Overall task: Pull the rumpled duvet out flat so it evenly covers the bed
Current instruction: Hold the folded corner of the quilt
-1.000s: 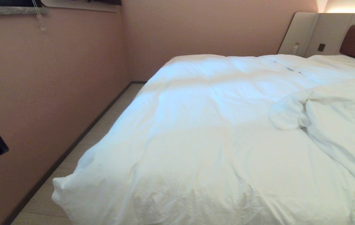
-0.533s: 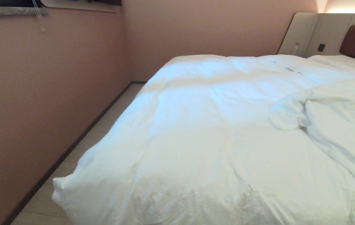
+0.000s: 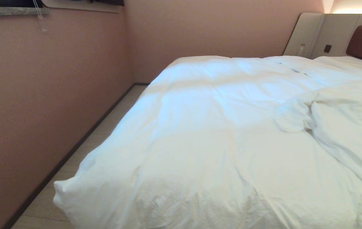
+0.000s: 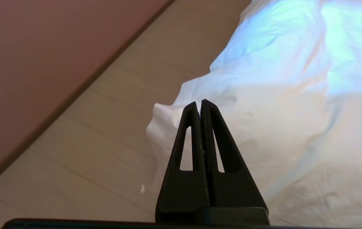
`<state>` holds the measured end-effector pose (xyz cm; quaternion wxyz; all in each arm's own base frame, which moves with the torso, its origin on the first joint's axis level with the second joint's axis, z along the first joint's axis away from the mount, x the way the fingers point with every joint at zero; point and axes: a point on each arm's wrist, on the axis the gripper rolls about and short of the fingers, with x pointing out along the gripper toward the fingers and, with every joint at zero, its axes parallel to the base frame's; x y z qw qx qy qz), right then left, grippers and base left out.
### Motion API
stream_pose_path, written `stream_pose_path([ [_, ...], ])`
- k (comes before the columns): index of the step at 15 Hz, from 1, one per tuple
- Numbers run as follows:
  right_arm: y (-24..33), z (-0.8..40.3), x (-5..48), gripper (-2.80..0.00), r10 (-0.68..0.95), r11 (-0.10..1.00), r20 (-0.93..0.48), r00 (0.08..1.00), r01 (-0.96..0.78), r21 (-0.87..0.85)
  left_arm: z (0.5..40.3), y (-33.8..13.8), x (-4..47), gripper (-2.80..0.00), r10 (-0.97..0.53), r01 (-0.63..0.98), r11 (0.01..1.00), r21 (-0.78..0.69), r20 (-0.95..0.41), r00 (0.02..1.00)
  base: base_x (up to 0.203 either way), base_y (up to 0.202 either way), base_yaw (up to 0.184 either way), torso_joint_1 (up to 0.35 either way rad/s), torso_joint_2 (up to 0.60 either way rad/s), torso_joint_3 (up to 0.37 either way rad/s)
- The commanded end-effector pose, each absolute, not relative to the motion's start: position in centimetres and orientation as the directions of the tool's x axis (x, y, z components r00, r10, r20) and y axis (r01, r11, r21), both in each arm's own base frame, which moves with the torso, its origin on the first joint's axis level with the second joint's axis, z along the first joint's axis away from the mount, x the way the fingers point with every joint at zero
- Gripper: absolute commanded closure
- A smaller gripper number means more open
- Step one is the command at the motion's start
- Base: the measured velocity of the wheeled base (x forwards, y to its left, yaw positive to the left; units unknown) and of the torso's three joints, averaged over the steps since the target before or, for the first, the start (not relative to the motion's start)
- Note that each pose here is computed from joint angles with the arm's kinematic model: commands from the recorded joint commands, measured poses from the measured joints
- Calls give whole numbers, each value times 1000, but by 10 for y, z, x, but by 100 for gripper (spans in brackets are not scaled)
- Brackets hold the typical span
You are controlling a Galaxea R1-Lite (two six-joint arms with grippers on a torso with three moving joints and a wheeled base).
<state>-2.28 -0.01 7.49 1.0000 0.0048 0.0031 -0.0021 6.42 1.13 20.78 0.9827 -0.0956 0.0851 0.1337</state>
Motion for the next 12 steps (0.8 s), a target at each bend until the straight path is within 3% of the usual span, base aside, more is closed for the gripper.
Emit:
stream_pose_path([
  [1, 0, 75, -23, 0, -5, 1000, -6, 1000, 5, 9, 209, 9, 50, 0, 244, -264, 950, -166, -134, 961, 0, 0, 0, 0, 0, 0],
  [12, 0, 75, -23, 0, -5, 1000, -6, 1000, 5, 9, 188, 2, -32, 0, 143, -146, 989, 10, 142, 979, 0, 0, 0, 0, 0, 0],
])
